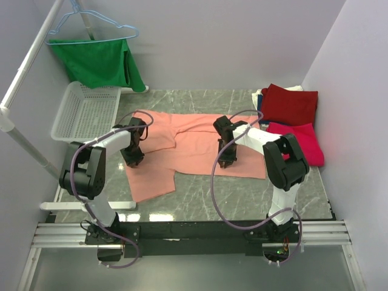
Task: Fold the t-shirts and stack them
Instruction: Fold the tshirt
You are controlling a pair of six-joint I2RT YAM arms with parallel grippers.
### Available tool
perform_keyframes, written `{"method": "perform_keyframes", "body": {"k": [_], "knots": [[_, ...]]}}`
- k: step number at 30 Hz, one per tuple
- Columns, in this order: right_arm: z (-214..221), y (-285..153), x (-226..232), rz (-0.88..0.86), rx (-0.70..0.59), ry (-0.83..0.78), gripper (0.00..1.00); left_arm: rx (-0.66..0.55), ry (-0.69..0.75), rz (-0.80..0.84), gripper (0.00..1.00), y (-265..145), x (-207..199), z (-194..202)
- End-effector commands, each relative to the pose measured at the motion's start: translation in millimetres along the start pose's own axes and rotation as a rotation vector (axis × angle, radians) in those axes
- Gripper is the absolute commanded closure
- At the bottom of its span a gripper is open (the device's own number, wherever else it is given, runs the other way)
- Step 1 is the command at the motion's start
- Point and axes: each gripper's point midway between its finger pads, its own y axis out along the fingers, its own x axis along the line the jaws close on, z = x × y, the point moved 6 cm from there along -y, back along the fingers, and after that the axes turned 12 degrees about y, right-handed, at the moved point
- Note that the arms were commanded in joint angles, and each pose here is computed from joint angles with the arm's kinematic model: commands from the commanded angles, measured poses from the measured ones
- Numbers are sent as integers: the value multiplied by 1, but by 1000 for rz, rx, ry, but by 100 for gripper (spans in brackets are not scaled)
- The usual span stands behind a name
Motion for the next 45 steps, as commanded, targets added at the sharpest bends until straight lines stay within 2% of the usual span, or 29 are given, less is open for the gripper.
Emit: {"method": "perform_keyframes", "body": {"k": [1,5,11,16,19,24,29,31,33,41,45], "knots": [[7,8,-17,-8,-5,45,73,18,13,-36,66,-6,15,22],[23,17,-35,3,58,71,74,18,16,-59,66,-8,24,31],[22,6,-43,2,10,74,74,-30,-5,-32,66,-23,28,27],[6,-22,-36,-41,-96,80,73,-180,-63,99,64,-71,31,10],[-2,-46,-31,-81,-141,91,73,-219,-96,182,61,-97,35,12],[-2,-72,-30,-137,-182,107,72,-125,-131,213,62,-99,45,55],[9,-78,-33,-165,-178,92,72,-103,-167,297,61,-114,51,84],[14,-79,-32,-154,-177,57,71,-68,-193,341,61,-128,48,85],[15,-77,-32,-123,-187,30,71,-82,-210,360,60,-139,46,81],[11,-55,-45,-73,-156,57,66,-63,-201,268,60,-109,27,64],[0,-41,-47,-42,-132,77,51,-63,-197,257,60,-96,5,42]]}}
